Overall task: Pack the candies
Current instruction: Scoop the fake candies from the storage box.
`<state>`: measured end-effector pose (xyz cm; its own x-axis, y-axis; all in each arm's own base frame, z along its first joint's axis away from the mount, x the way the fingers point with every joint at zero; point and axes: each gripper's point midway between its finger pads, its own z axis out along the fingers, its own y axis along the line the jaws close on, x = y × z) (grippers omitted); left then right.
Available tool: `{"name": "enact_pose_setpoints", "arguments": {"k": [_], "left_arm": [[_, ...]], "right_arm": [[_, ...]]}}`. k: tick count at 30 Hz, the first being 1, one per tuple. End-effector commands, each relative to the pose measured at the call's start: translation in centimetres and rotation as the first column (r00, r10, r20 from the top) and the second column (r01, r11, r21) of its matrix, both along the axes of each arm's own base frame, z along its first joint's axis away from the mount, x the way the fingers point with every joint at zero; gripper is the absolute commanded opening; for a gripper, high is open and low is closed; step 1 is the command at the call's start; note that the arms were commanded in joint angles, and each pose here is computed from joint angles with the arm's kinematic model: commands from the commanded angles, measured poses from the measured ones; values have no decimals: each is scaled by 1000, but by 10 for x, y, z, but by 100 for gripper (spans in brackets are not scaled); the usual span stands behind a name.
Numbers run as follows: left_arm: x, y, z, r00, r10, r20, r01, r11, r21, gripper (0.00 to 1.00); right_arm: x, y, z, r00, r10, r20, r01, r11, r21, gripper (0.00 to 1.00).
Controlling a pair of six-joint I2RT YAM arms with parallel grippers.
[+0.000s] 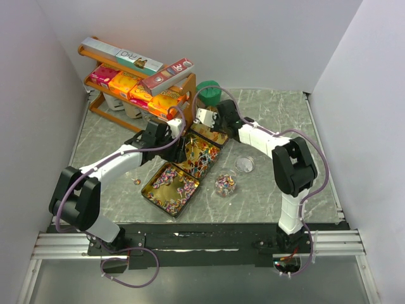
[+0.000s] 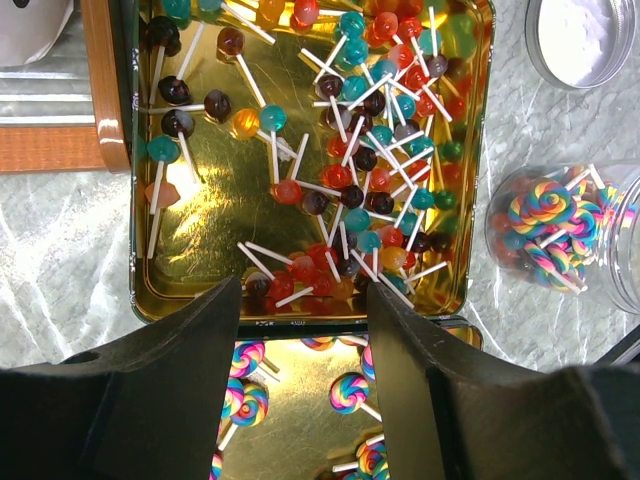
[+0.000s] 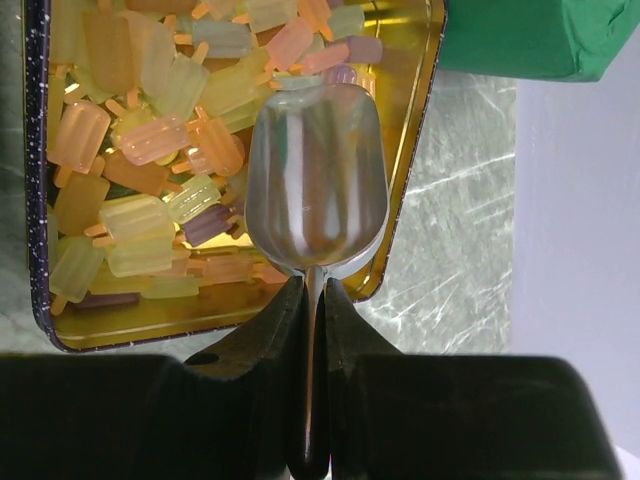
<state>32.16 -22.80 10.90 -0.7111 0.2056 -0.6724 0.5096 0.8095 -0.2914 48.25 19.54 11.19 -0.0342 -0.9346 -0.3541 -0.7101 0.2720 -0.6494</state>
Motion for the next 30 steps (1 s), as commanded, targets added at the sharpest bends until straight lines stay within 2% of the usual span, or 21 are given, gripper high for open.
{"name": "enact_pose_setpoints", "arguments": {"k": [1,5,10,20,30], "left_arm": [[8,-6,9,999,3,34,-3,1000,-25,58],[9,-9,10,999,1,34,0,999,-40,58],[9,-10,8,1000,-1,28,2,999,-41,58],[10,-10,3,1000,4,17,-3,1000,-29,58],[10,-1,-19,999,41,-26,-40,999,24,52]], "right_arm": [[10,-24,31,992,-84,92,84,996,2,0],[11,-48,33,985,-105,136,114,992,-62,0],[-4,-52,22,994,-53,100,62,994,-91,0],[-54,-11,5,984,138,-115,-134,990,40,0],[-57,13,-28,957,162,-239,-128,980,153,0]]}}
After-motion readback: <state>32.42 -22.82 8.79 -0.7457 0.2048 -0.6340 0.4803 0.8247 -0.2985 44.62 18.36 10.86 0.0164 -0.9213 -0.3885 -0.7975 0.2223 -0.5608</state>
